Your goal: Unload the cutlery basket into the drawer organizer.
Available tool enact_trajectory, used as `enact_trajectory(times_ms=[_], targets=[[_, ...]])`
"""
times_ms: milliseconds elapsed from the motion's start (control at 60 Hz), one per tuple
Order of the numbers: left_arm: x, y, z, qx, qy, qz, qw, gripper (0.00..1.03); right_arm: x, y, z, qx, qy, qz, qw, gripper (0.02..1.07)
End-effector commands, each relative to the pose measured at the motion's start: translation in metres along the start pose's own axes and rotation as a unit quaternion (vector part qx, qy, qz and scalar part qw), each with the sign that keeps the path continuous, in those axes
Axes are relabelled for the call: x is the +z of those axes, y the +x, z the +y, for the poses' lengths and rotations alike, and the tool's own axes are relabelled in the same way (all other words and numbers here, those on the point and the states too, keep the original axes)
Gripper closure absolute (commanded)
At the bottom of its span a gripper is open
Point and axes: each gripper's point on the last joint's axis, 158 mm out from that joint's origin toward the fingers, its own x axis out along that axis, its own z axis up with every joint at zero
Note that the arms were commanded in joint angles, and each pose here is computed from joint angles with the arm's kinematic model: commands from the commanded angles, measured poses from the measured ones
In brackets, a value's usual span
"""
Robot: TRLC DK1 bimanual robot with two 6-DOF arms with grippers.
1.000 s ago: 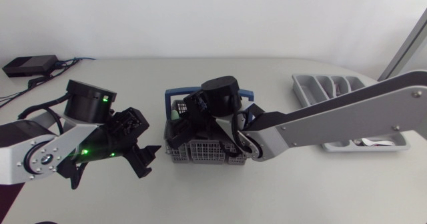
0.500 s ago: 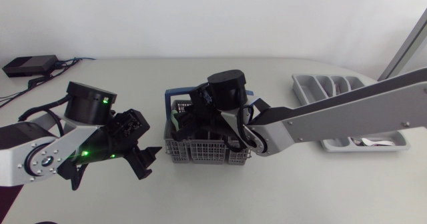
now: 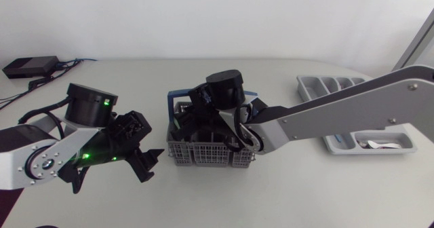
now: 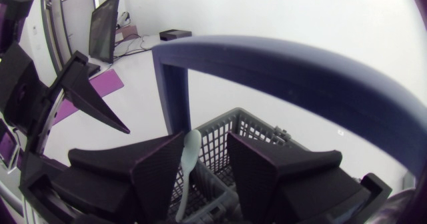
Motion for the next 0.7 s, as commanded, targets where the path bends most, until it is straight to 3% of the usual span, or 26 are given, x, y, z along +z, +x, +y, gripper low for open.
enact_trajectory(times_ms=[0, 183, 650, 683], targets=[[-0.01, 0.004, -0.006, -0.009, 0.003, 0.009, 1.0, 0.24, -0.012, 0.005, -0.001, 0.0, -0.002, 0.013, 1.0, 0.58], [-0.011, 0.004, -0.006, -0.009, 0.002, 0.009, 1.0, 0.24, -0.015, 0.006, 0.006, 0.016, 0.002, 0.016, 1.0, 0.76], [-0.009, 0.006, -0.007, -0.01, 0.002, 0.007, 1.0, 0.24, -0.029, 0.01, 0.017, 0.042, 0.014, 0.037, 0.998, 0.77], [-0.008, 0.006, -0.007, -0.01, 0.002, 0.006, 1.0, 0.24, -0.029, 0.01, 0.018, 0.043, 0.014, 0.037, 0.998, 0.81]])
